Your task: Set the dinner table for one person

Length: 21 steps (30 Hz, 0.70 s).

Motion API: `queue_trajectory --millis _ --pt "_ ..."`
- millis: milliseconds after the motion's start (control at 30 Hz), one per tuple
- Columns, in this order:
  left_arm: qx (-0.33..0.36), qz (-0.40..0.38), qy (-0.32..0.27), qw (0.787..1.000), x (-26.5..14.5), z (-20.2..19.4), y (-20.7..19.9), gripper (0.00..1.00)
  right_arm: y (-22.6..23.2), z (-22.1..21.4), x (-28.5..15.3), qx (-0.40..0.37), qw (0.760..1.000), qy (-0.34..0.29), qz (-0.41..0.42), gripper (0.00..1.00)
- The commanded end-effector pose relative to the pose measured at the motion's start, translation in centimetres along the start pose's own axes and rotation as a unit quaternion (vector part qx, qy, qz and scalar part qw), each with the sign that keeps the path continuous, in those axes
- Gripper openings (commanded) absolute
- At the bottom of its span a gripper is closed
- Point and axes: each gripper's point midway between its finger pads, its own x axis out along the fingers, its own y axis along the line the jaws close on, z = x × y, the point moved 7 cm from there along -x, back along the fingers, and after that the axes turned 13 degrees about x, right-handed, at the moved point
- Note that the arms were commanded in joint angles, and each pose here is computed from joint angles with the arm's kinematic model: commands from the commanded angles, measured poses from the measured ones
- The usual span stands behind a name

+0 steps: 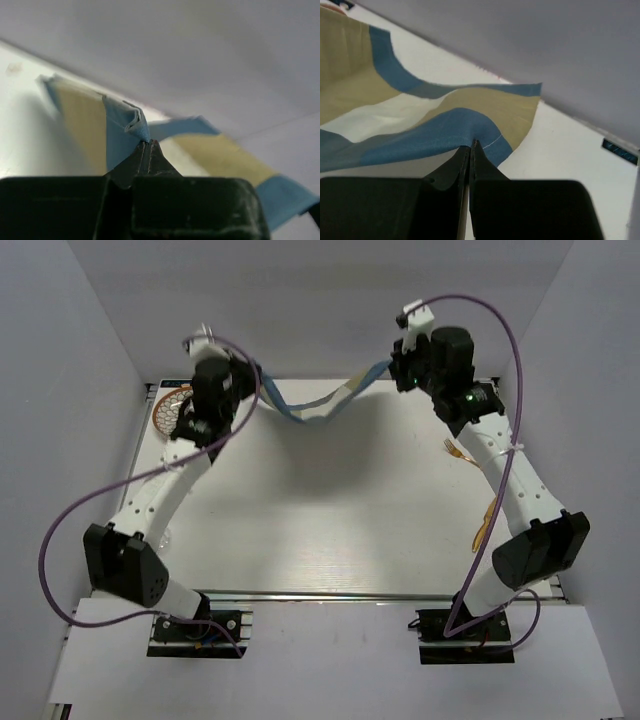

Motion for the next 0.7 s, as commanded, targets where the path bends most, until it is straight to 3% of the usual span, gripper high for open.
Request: queue_trajectory --millis 0,33,67,100,133,167,200,233,267,300,333,433,533,567,600,667 --pt "-0.009 -0.008 -0.047 0.999 -2.9 -2.7 2.3 0.0 -0.5 -4.5 0.4 0.016 1.0 0.015 0.021 0.0" --pt "-0.007 0.008 -0.027 1.0 -3.1 -4.5 3.4 0.0 -0.3 -5.6 -0.6 0.033 0.999 0.014 0.023 0.0" --pt "-0.011 0.013 -0.012 1.0 -3.8 -5.9 3.9 0.0 -0.7 -10.0 -0.3 0.05 0.998 0.04 0.015 0.01" --pt "-0.005 0.033 0.039 0.999 -4.5 -9.3 5.6 0.0 -0.7 -11.7 -0.9 0.064 0.997 0.047 0.012 0.46" --pt "-0.009 0.034 0.066 0.997 -5.2 -10.7 6.1 0.0 -0.7 -12.4 -2.1 0.098 0.994 0.039 -0.005 0.81" --pt "-0.021 0.036 0.089 0.995 -5.9 -12.0 6.6 0.0 -0.9 -13.4 -2.7 0.111 0.993 0.039 -0.018 0.89" --pt "-0.023 0.032 0.123 0.992 -7.7 -13.8 7.2 0.06 -0.9 -16.3 -3.3 0.127 0.99 0.063 -0.029 0.89" --pt "-0.025 0.031 0.147 0.988 -9.1 -15.1 7.7 0.18 -1.1 -16.1 -4.7 0.145 0.987 0.043 -0.05 0.89" --pt "-0.052 0.016 0.131 0.99 -11.1 -14.2 7.5 0.37 -1.1 -17.9 -5.2 0.155 0.985 0.057 -0.057 0.89" --pt "-0.053 0.014 0.157 0.986 -12.8 -16.5 8.5 0.54 -0.8 -18.0 -5.7 0.162 0.984 0.054 -0.05 0.89" --pt "-0.068 0.016 0.158 0.985 -13.9 -16.7 8.8 0.97 0.0 -18.1 -5.8 0.175 0.983 0.059 -0.025 0.89" --pt "-0.065 0.039 0.157 0.985 -15.9 -16.8 10.0 0.98 1.3 -20.6 -4.5 0.206 0.971 0.12 0.002 0.89" --pt "-0.034 0.071 0.179 0.981 -14.4 -16.5 9.9 0.98 2.2 -23.6 -2.4 0.249 0.954 0.166 -0.02 0.89" --pt "-0.021 0.078 0.194 0.978 -13.5 -16.4 9.7 0.98 2.5 -24.2 -2.0 0.267 0.947 0.177 -0.026 0.89" --pt "0.005 0.124 0.263 0.957 -12.5 -18.9 10.7 0.98 3.2 -25.0 -0.5 0.269 0.945 0.186 -0.027 0.89" --pt "0.019 0.138 0.28 0.95 -9.7 -17.7 9.4 0.98 3.6 -25.5 1.1 0.27 0.94 0.206 -0.026 0.89"
